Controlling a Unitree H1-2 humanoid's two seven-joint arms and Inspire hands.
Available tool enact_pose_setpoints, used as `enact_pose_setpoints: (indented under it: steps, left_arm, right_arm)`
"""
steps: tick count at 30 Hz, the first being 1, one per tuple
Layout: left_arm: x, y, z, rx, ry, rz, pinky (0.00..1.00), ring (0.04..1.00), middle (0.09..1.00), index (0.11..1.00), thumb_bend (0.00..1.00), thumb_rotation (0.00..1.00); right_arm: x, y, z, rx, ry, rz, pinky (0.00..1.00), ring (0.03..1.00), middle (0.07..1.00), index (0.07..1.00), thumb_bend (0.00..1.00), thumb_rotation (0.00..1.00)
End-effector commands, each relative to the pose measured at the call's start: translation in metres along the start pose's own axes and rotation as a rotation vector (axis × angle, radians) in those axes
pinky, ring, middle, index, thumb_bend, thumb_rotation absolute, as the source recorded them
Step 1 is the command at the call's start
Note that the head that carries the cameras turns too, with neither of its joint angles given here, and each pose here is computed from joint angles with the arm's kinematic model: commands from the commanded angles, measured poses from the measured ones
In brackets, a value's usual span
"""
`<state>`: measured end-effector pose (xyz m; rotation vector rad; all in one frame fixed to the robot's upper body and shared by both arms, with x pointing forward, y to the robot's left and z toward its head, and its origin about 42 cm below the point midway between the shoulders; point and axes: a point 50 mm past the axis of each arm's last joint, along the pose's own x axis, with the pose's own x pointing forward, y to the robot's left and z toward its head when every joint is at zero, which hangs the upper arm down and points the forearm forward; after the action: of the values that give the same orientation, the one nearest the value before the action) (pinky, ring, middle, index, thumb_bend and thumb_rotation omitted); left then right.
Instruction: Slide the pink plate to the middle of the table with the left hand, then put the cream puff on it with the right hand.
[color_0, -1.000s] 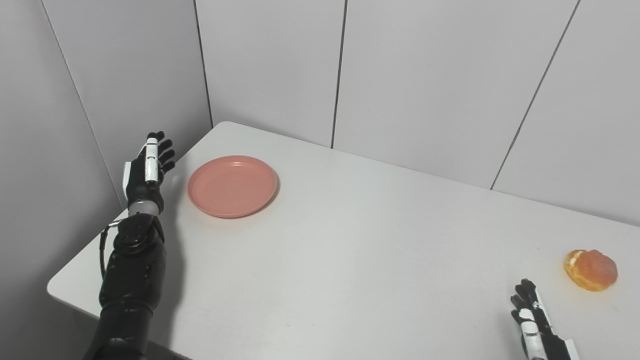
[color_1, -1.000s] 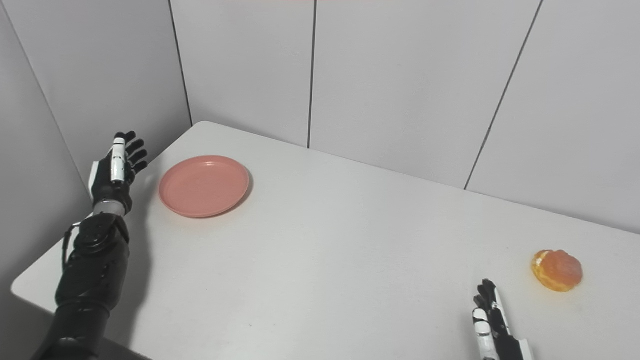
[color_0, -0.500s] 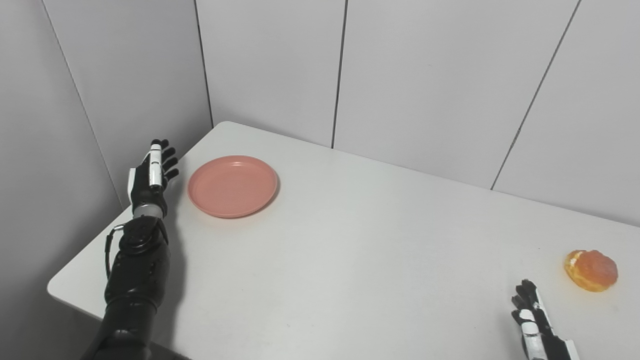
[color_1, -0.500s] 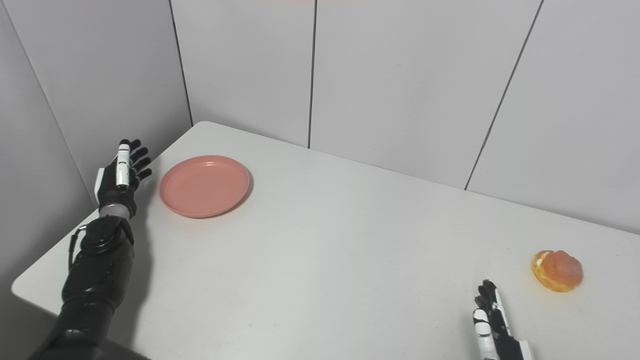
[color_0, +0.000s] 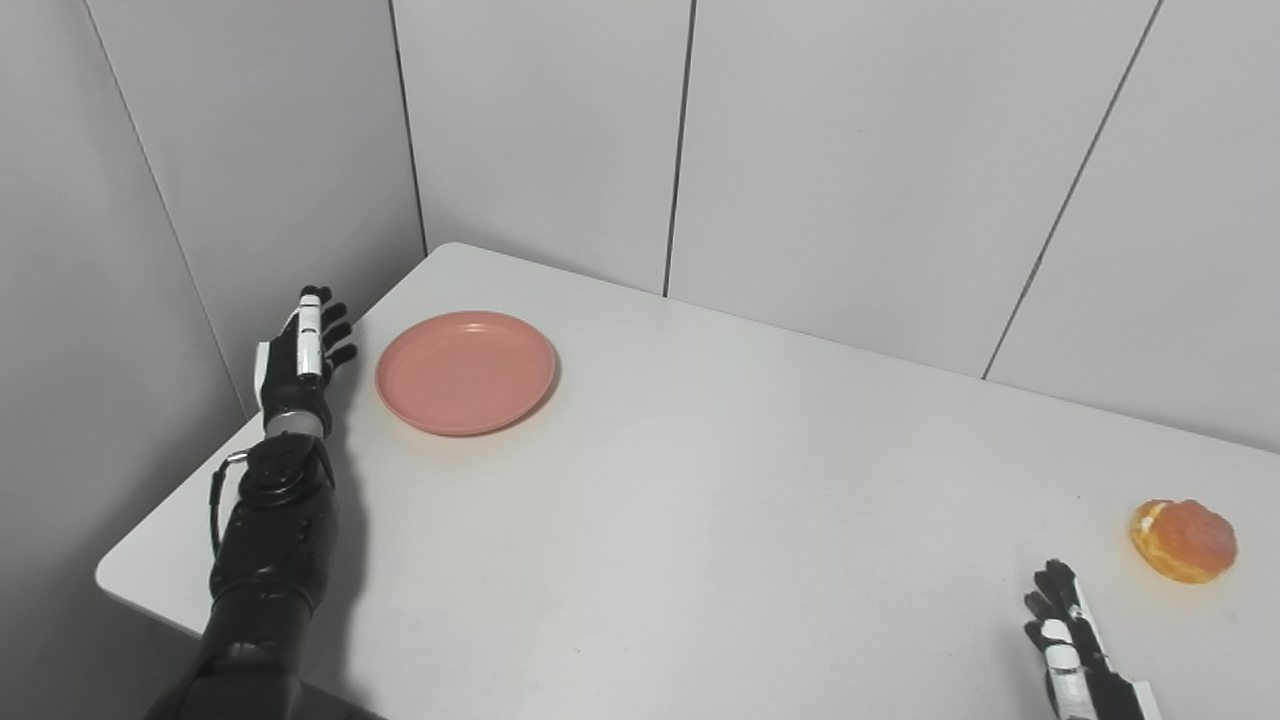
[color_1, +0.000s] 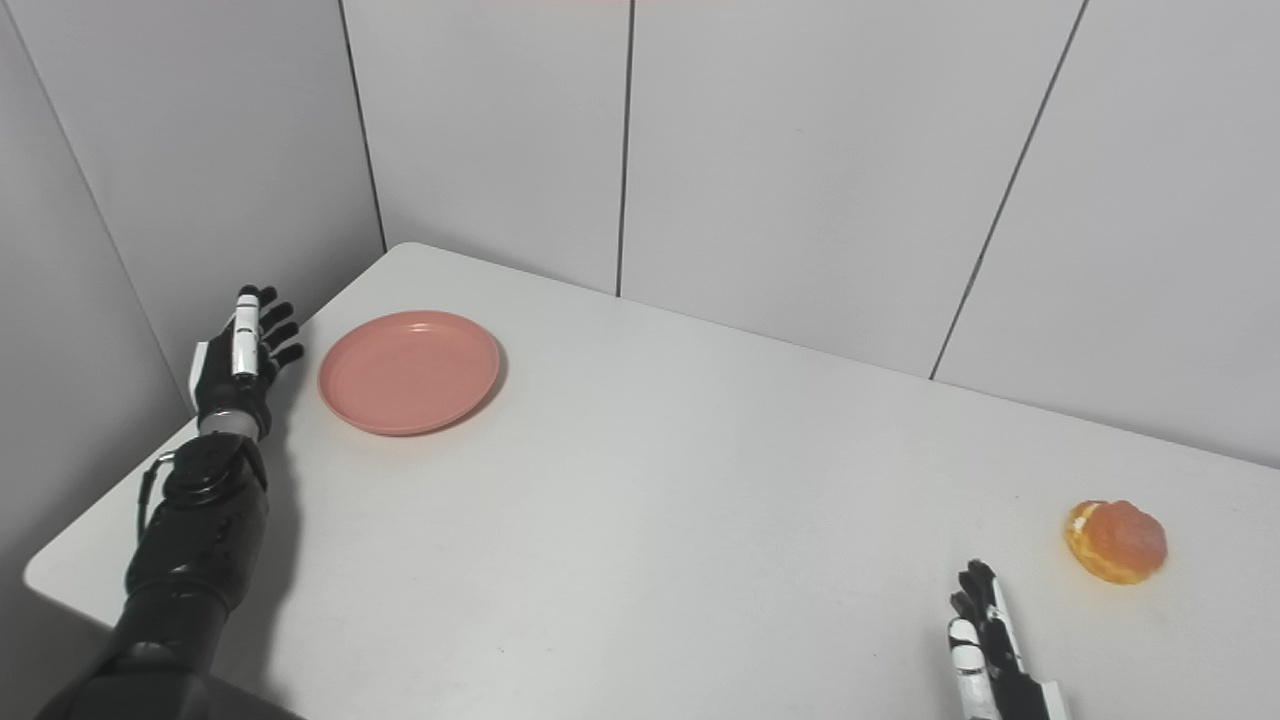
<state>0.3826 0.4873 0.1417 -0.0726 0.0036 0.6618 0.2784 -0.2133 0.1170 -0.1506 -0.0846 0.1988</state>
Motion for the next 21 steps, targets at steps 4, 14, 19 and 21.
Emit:
enact_pose_setpoints:
  steps: [4, 14, 19, 21]
  left_arm:
    - [0.019, -0.009, 0.035, -0.018, -0.081, -0.006, 0.82, 0.849, 0.854, 0.841, 0.36, 1.0]
    - [0.025, -0.029, 0.032, -0.023, -0.063, -0.027, 0.82, 0.825, 0.827, 0.809, 0.33, 0.96]
    - [0.023, -0.038, 0.028, 0.0, -0.057, -0.068, 0.81, 0.83, 0.832, 0.811, 0.33, 1.0]
    - [0.024, -0.043, 0.024, -0.001, -0.047, -0.075, 0.8, 0.825, 0.828, 0.805, 0.32, 1.0]
  right_arm:
    - [0.0, -0.003, 0.009, -0.005, -0.046, -0.008, 0.98, 0.973, 0.979, 0.981, 0.12, 1.0]
    - [0.0, -0.002, 0.01, 0.001, -0.043, -0.004, 0.99, 0.978, 0.984, 0.987, 0.12, 1.0]
    - [0.0, -0.002, 0.012, 0.022, -0.036, -0.008, 0.99, 0.977, 0.984, 0.988, 0.12, 1.0]
    - [0.0, -0.002, 0.013, 0.016, -0.035, -0.004, 0.99, 0.979, 0.987, 0.991, 0.12, 1.0]
